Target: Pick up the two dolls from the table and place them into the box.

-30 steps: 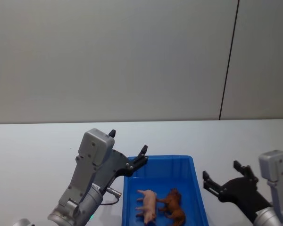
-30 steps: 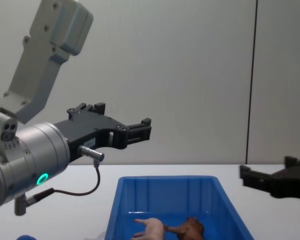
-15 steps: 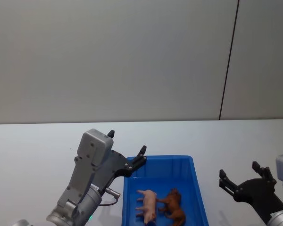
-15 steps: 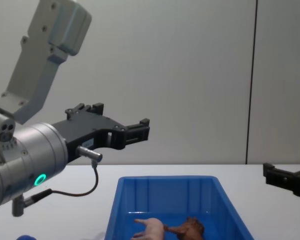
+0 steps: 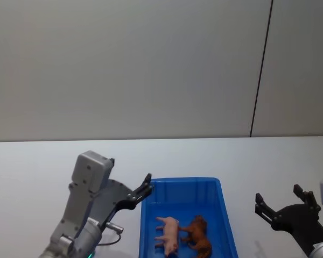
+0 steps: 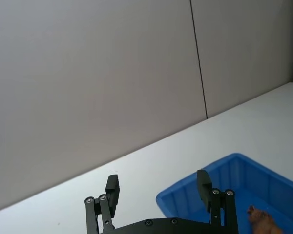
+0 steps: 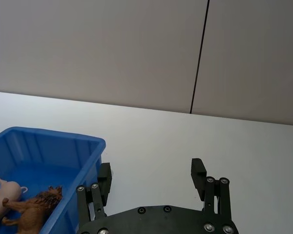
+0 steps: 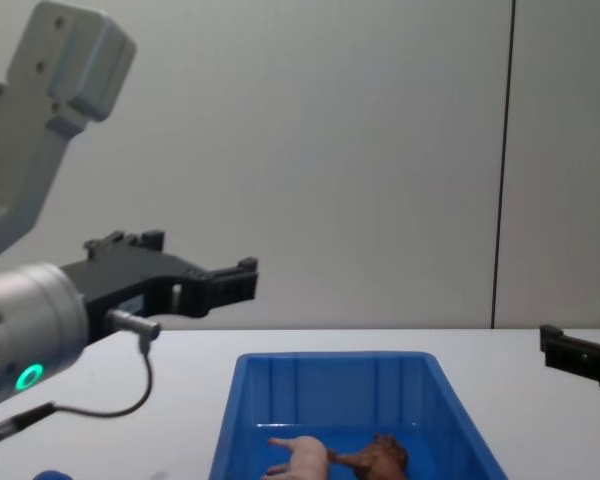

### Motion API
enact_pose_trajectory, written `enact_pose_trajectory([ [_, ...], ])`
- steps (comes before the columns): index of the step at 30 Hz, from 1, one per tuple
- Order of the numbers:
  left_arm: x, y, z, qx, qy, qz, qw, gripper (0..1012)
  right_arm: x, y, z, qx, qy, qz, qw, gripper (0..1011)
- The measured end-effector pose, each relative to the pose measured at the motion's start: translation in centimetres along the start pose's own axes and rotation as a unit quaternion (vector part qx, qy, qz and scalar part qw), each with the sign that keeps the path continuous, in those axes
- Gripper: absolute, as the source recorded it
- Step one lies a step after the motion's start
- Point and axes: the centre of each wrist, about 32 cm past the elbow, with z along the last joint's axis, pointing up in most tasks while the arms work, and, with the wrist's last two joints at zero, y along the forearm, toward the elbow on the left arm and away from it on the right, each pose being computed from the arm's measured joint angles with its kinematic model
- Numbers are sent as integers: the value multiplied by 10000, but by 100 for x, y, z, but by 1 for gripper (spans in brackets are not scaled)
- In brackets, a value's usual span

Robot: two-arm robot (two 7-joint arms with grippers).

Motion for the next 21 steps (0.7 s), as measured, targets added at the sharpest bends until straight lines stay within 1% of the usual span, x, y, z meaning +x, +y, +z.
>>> enact_pose_trajectory([
  [1,12,28,-3,60,25,22,10000,1002,0,0,0,0,0,0,10000,1001],
  [2,12,28,-3,60,25,22,10000,1001,1,-2,0,1,0,-7,10000,1001],
  [3,27,61,-7,143,68,50,9999,1002,1,-3,0,1,0,-10,10000,1001],
  [5,41,91,-14,216,104,73,9997,1002,2,-5,0,0,0,-16,10000,1001],
  [6,55,120,-22,302,147,93,9994,1002,3,-5,0,1,-1,-19,10000,1001],
  [8,69,148,-29,374,176,108,9991,1002,3,-6,0,0,0,-24,10000,1001],
  [11,110,224,-63,579,253,135,9979,1001,4,-9,0,0,1,-33,10000,1001],
  [13,127,249,-78,651,272,147,9974,1001,5,-9,0,1,1,-35,10000,1001],
  [14,143,279,-100,738,296,157,9967,1001,5,-9,0,1,1,-36,10000,1001],
  [16,159,305,-118,804,315,172,9961,1002,6,-10,0,1,0,-42,10000,1001],
  [18,180,346,-151,912,346,199,9950,1002,6,-11,0,1,-1,-44,10000,1001],
  [21,198,383,-183,1003,375,228,9940,1002,8,-12,1,1,-2,-48,10000,1001],
])
